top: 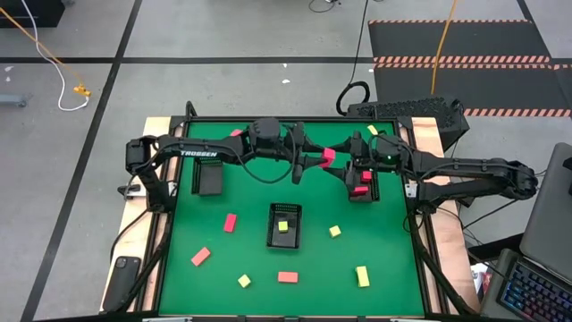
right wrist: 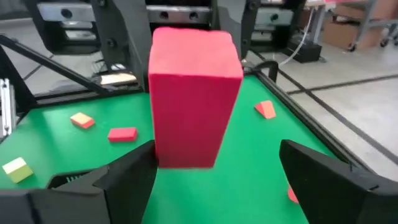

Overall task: Sort & place blocks by color
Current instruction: Put the red block into the top right black basket

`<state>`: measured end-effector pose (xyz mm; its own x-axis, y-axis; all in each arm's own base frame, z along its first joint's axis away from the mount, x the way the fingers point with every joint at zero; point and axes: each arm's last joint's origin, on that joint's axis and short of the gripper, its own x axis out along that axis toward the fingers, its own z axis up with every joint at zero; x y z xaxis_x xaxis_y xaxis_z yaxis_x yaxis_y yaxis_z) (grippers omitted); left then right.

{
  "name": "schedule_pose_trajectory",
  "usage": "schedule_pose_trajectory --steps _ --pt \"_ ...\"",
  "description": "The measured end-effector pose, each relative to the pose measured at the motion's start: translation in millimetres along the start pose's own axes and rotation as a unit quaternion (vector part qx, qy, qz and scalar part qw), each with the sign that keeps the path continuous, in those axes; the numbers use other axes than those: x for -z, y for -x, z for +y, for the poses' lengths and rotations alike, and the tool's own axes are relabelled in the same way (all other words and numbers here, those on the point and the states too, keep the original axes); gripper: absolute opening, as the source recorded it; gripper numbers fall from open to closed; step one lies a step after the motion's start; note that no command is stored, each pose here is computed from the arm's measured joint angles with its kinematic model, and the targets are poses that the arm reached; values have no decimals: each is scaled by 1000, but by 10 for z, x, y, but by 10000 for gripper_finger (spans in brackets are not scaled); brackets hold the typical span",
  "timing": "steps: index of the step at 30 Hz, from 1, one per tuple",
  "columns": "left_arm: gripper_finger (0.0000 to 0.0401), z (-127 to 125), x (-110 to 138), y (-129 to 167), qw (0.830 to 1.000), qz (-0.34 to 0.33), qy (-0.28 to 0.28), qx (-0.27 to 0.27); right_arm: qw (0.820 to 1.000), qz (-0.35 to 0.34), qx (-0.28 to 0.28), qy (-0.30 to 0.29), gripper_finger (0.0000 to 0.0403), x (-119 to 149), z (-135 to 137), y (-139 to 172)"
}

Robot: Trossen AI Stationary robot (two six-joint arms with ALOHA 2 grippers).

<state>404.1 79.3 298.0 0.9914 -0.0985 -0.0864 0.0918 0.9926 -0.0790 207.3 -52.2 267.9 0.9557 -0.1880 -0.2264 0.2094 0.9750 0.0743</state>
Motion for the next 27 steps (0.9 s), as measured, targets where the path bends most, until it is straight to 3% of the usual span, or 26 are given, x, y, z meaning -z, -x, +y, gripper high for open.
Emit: schedule_pose_trajectory --steps 6,10,14,19,27 --pt "152 -45 -13 -11 1000 -6 -1 5 1000 -11 -9 4 321 -20 28 -2" --pt "152 -46 -24 -11 1000 -12 -2 6 1000 -21 -11 3 292 -35 36 -18" --pt "152 -44 -25 -11 1000 -12 -3 2 1000 -24 -12 5 233 -39 38 -23" --pt "152 -40 -19 -9 1000 -8 -3 1 999 -23 -19 27 119 -35 42 -26" --pt "156 33 91 34 998 59 20 -5 999 32 -14 41 119 71 21 -22"
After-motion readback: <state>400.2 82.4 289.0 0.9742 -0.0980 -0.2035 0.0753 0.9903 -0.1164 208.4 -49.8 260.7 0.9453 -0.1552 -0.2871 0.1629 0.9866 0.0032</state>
